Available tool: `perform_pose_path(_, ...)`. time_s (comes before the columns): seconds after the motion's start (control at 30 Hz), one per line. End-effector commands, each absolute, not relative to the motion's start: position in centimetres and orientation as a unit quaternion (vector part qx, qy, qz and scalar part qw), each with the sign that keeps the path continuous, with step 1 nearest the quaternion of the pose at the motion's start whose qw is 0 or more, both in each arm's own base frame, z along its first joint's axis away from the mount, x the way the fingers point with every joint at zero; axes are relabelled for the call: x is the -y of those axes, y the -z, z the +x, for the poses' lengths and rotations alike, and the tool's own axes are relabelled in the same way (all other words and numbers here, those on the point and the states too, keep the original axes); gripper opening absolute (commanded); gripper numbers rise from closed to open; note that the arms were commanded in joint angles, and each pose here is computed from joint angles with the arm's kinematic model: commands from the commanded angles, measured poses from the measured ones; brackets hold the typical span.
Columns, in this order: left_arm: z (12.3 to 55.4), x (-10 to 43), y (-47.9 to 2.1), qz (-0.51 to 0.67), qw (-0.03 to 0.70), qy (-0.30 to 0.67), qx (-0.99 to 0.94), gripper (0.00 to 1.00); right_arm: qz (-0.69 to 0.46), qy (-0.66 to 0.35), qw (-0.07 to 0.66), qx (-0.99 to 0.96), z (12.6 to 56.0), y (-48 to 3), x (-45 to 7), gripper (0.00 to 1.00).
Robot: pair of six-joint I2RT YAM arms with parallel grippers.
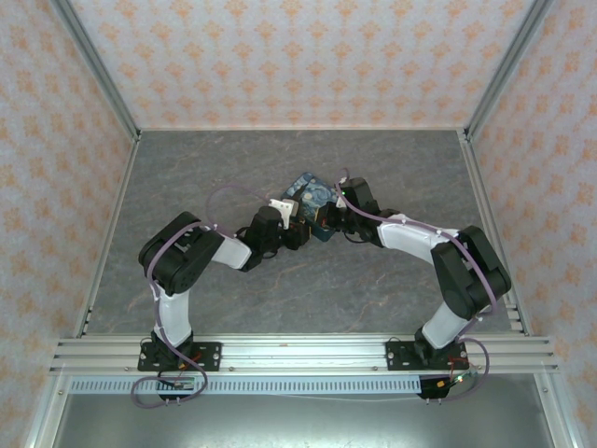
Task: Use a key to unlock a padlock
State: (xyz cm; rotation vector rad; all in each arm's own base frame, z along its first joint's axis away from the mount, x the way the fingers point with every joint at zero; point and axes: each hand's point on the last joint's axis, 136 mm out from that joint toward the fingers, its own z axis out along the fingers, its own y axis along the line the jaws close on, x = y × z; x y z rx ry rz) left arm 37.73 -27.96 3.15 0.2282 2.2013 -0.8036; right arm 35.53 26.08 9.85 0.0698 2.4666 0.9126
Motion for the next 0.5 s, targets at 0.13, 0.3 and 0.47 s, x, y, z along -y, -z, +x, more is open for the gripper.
perform_pose_path(0.13, 37.0, 29.3, -2.1, 0.092, 0.361, 0.325, -0.869, 0.26, 0.031, -0.310, 0.208, -0.927, 33.7, -6.8, -25.4, 0.00)
perform_pose_path(0.3, 37.1, 29.3, -3.0, 0.085, 0.366, 0.331, -0.866, 0.24, 0.024, -0.322, 0.228, -0.919, 34.1, -8.2, -25.6, 0.00)
perform_pose_path(0.47, 36.8, 29.3, -5.0, 0.064, 0.366, 0.350, -0.860, 0.23, 0.001, -0.318, 0.275, -0.907, 34.5, -11.1, -25.1, 0.00)
